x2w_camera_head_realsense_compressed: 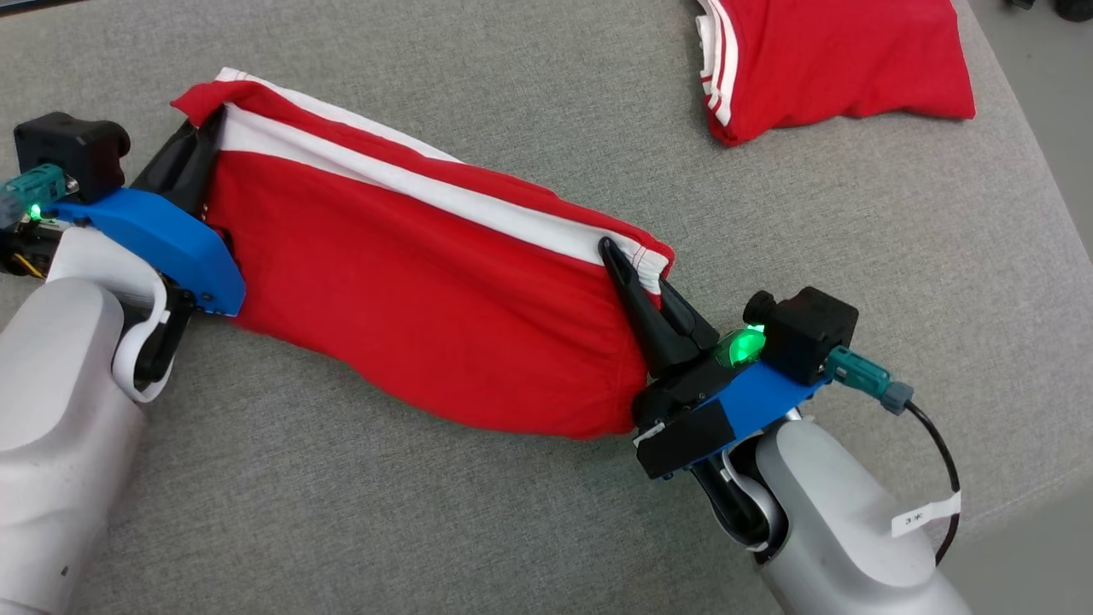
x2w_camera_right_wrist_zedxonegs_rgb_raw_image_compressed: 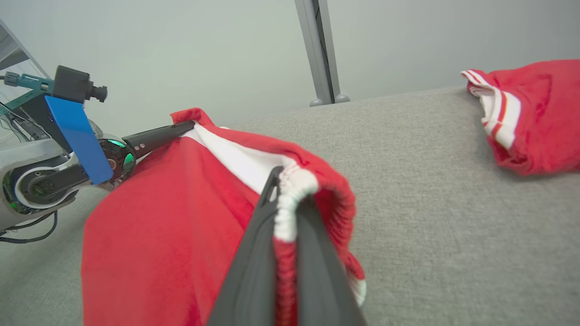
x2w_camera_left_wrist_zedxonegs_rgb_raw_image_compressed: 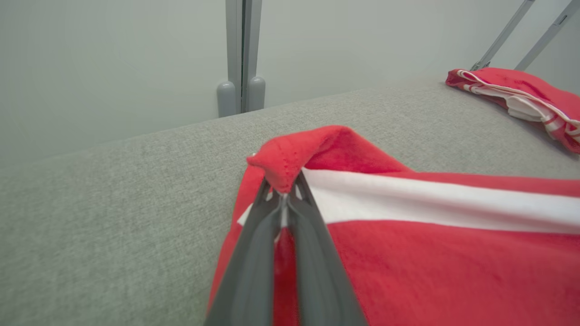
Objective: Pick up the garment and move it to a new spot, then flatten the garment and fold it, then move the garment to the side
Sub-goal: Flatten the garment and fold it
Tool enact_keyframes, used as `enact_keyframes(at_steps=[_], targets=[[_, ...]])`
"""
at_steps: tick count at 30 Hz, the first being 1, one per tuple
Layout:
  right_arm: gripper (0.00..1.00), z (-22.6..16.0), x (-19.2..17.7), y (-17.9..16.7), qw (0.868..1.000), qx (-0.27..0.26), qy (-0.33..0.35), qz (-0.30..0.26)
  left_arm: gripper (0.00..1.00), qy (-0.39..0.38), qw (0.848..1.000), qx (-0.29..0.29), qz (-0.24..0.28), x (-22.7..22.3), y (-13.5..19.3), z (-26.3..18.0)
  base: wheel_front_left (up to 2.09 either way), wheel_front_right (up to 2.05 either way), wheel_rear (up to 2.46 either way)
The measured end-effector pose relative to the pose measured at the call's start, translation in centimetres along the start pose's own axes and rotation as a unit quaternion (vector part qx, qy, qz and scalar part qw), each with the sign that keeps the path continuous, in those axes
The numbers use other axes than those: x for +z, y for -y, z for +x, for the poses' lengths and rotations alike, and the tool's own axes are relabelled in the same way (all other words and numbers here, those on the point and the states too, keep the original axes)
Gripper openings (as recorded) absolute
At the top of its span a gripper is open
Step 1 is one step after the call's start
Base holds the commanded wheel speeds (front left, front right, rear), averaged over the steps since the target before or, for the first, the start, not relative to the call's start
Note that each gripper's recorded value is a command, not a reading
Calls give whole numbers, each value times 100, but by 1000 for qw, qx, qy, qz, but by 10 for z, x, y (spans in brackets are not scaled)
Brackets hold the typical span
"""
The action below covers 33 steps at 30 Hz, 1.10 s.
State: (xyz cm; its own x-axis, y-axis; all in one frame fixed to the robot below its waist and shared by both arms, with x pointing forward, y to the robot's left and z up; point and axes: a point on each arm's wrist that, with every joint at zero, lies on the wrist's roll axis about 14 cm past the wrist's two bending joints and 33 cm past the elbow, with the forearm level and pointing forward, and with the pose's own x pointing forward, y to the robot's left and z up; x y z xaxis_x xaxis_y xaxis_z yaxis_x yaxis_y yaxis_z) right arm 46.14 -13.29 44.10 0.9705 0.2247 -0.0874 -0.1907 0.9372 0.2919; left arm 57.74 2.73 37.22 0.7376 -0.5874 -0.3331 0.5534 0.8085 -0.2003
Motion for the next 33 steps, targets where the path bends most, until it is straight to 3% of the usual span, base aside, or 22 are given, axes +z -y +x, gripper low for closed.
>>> enact_keyframes(at_steps=[2,3,4,5,6,21,27,33], targets=[[0,3,0,2,1000,-2,-1,4,0,5,1000,2,-2,1,-2,4,0,0,0],[7,4,0,4,1000,-4,-2,6,0,7,1000,2,-2,2,-3,6,0,0,0],[41,5,-2,6,1000,-6,-5,9,26,5,1000,3,-3,2,-3,7,0,0,0],[79,5,-4,5,1000,-6,-9,10,80,5,1000,4,-5,0,-4,7,0,0,0],[100,5,-5,5,1000,-5,-11,11,100,4,1000,6,-6,-1,-4,6,0,0,0],[100,-27,5,8,999,-27,1,-22,100,79,996,43,-7,45,-22,-34,0,0,0],[100,-51,37,16,996,-53,56,-38,100,125,991,52,-3,73,-23,-58,0,0,0],[100,-72,57,15,992,-64,89,-66,100,128,990,56,10,63,-17,-77,0,0,0]])
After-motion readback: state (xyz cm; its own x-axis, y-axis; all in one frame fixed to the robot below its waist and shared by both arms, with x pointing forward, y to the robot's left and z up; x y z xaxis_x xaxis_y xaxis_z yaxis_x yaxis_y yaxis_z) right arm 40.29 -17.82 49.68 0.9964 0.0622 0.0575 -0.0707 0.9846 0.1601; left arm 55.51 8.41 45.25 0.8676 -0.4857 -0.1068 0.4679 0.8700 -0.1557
